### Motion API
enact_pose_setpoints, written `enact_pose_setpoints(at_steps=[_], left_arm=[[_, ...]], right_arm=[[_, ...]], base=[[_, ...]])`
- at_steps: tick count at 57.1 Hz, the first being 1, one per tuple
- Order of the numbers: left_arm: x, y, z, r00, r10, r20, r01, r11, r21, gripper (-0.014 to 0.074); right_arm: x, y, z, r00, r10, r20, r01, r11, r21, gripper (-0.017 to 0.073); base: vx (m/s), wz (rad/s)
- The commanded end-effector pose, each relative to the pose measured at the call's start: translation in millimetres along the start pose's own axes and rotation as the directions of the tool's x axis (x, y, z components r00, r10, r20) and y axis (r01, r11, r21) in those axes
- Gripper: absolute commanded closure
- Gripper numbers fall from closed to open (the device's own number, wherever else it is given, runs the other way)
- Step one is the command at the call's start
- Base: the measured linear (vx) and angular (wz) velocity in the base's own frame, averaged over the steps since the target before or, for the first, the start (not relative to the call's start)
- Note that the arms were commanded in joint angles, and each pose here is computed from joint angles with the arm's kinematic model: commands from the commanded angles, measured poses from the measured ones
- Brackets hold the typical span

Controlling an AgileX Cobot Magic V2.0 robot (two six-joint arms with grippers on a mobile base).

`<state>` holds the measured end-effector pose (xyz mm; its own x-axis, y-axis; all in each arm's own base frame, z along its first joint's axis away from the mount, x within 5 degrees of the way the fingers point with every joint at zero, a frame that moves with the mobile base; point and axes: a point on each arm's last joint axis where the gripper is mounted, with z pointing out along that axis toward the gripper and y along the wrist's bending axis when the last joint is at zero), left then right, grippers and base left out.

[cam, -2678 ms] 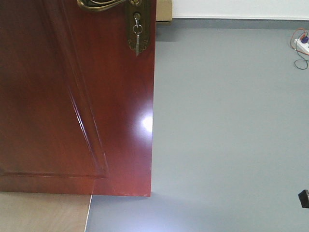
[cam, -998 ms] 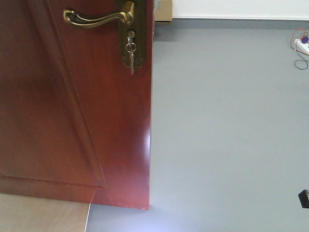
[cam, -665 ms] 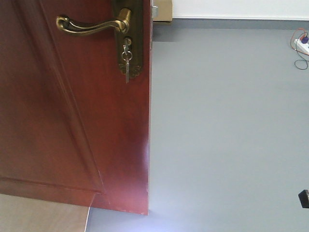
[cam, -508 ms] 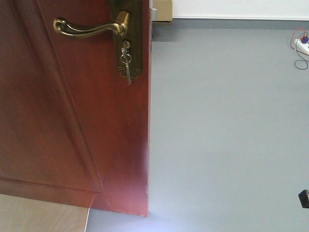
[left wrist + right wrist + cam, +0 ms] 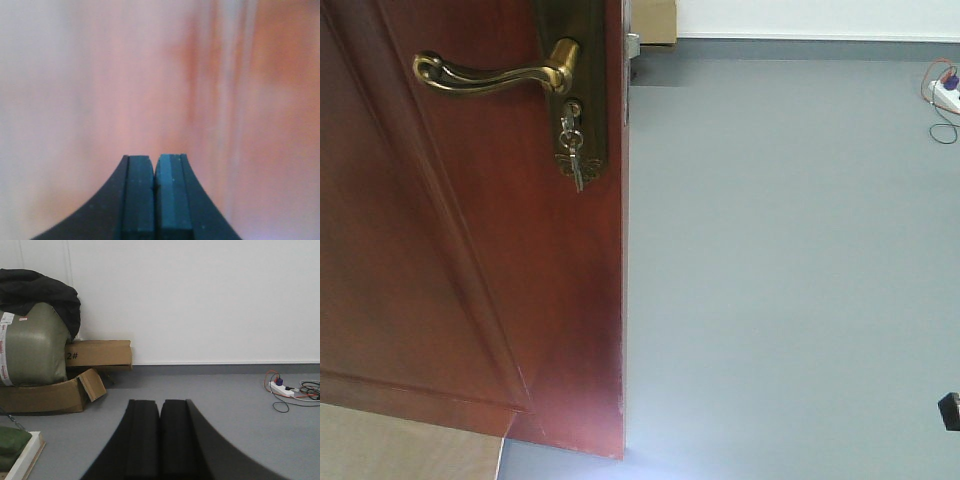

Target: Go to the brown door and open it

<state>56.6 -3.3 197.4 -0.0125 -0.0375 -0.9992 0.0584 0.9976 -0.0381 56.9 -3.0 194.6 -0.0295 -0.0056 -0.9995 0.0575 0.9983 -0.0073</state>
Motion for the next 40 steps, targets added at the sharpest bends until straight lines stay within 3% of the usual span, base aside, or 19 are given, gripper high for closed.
enact_pose_setpoints(at_steps=[1,40], left_arm=[[-13.6,-2.2,-2.4,0.994,-0.011,0.11,0.007,0.999,0.036,0.0597],[-13.6,-2.1,-2.4,0.994,-0.013,0.11,0.009,0.999,0.034,0.0597]], right_arm=[[-6.0,-0.6,-1.0,0.996,-0.012,0.084,0.012,1.0,0.008,0.0559],[-6.0,-0.6,-1.0,0.996,-0.012,0.084,0.012,1.0,0.008,0.0559]], base=[[0.0,0.0],[0.0,0.0]])
